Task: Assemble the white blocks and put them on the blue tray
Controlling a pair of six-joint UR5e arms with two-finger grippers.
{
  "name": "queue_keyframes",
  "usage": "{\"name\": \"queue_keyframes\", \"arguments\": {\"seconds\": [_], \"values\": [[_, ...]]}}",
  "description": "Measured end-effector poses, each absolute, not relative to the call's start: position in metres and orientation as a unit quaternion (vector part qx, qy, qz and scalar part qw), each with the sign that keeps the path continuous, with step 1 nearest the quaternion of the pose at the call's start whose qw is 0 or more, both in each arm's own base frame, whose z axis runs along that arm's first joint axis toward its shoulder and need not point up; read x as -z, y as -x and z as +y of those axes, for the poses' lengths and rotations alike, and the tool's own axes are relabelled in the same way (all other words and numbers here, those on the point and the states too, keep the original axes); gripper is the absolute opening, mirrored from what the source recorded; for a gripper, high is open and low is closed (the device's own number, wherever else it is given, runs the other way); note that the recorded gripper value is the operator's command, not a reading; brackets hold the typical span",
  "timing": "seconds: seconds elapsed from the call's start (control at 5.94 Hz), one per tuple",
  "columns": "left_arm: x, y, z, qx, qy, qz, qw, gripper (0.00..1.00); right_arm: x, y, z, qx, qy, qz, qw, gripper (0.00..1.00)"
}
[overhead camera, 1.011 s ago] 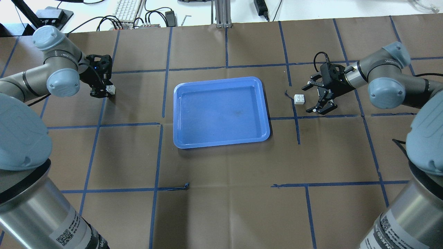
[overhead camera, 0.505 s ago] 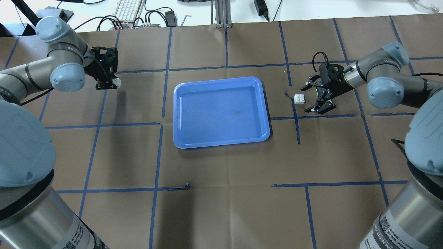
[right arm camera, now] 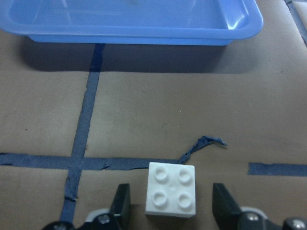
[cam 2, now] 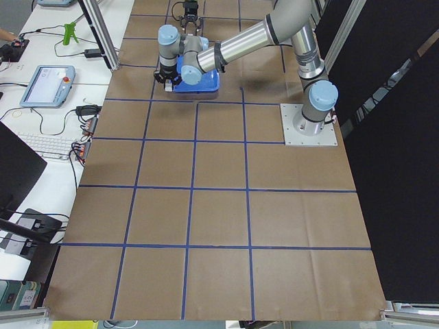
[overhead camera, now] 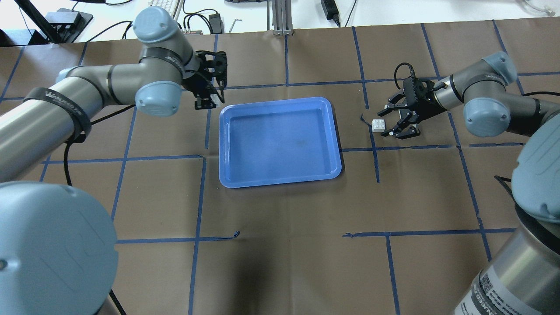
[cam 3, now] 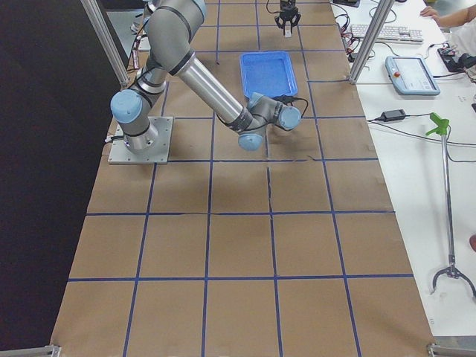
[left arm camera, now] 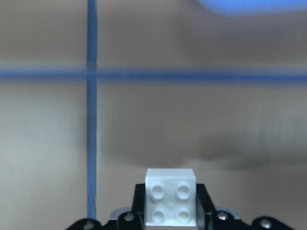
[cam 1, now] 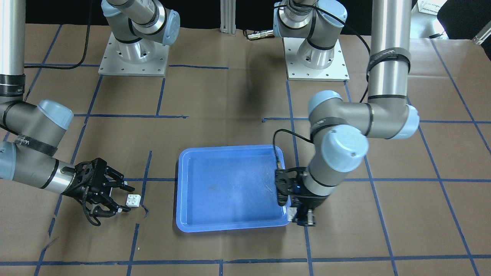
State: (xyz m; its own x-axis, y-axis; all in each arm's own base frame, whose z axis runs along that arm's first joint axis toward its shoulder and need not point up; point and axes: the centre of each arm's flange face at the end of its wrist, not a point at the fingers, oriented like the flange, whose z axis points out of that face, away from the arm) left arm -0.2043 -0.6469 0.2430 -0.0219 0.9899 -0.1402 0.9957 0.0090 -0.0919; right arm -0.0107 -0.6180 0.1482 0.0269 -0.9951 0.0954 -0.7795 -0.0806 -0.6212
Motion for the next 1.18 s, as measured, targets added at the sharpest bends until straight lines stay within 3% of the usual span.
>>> {"name": "queue_keyframes", "arguments": {"seconds": [0.17,0.67,1.01,1.18], "values": [[-0.236,0.266,-0.623,0.078,-0.699,0.711,0.008,0.11,-0.149,0.011,-0.619,0.265,0.688,0.645,0.200,0.30],[-0.198,0.319,-0.570,0.049,-0.707,0.705,-0.002,0.11,-0.168,0.015,-0.629,0.276,0.694,0.642,0.173,0.28],[-0.187,0.319,-0.563,0.037,-0.708,0.705,0.003,0.16,-0.221,0.019,-0.638,0.279,0.695,0.643,0.160,0.28],[-0.183,0.318,-0.560,0.032,-0.708,0.705,0.002,0.42,-0.253,0.016,-0.629,0.274,0.691,0.648,0.166,0.28]]}}
